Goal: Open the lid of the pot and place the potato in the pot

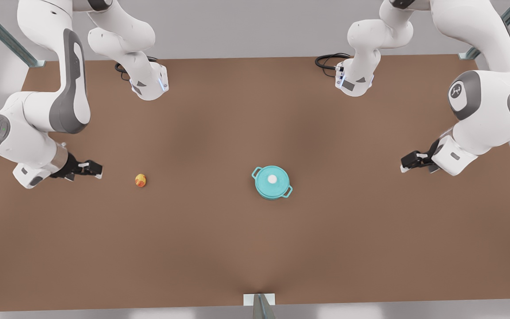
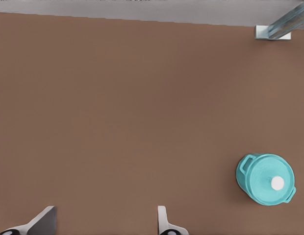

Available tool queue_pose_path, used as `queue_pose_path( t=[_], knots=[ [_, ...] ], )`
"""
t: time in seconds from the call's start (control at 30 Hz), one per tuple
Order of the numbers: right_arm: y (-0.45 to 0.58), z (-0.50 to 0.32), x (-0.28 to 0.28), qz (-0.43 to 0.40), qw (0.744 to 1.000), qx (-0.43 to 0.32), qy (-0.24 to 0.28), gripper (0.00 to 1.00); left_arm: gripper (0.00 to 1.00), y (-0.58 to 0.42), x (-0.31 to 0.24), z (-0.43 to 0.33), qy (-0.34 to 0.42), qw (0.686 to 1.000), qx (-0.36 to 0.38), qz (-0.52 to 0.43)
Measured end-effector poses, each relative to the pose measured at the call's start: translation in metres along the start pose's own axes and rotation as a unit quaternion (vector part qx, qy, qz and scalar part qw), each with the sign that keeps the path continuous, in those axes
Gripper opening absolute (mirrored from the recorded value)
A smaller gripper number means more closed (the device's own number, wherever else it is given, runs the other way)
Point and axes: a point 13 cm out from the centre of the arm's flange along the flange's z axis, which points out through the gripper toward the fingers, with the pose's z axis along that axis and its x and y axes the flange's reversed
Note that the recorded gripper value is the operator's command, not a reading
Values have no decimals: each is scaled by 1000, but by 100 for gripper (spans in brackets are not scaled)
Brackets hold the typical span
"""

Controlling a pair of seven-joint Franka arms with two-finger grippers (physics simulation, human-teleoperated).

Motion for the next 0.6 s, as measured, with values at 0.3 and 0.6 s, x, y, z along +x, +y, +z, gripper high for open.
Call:
queue_pose_path(
  t=[0.3, 0.6],
  knots=[
    [24, -2, -9, -31, 999, 2, -17, 100, 100, -194, 37, 70, 54, 988, -24, 146],
    [69, 68, 79, -54, 998, 6, -6, 100, 100, -344, 90, 214, 86, 979, -66, 173]
  ],
)
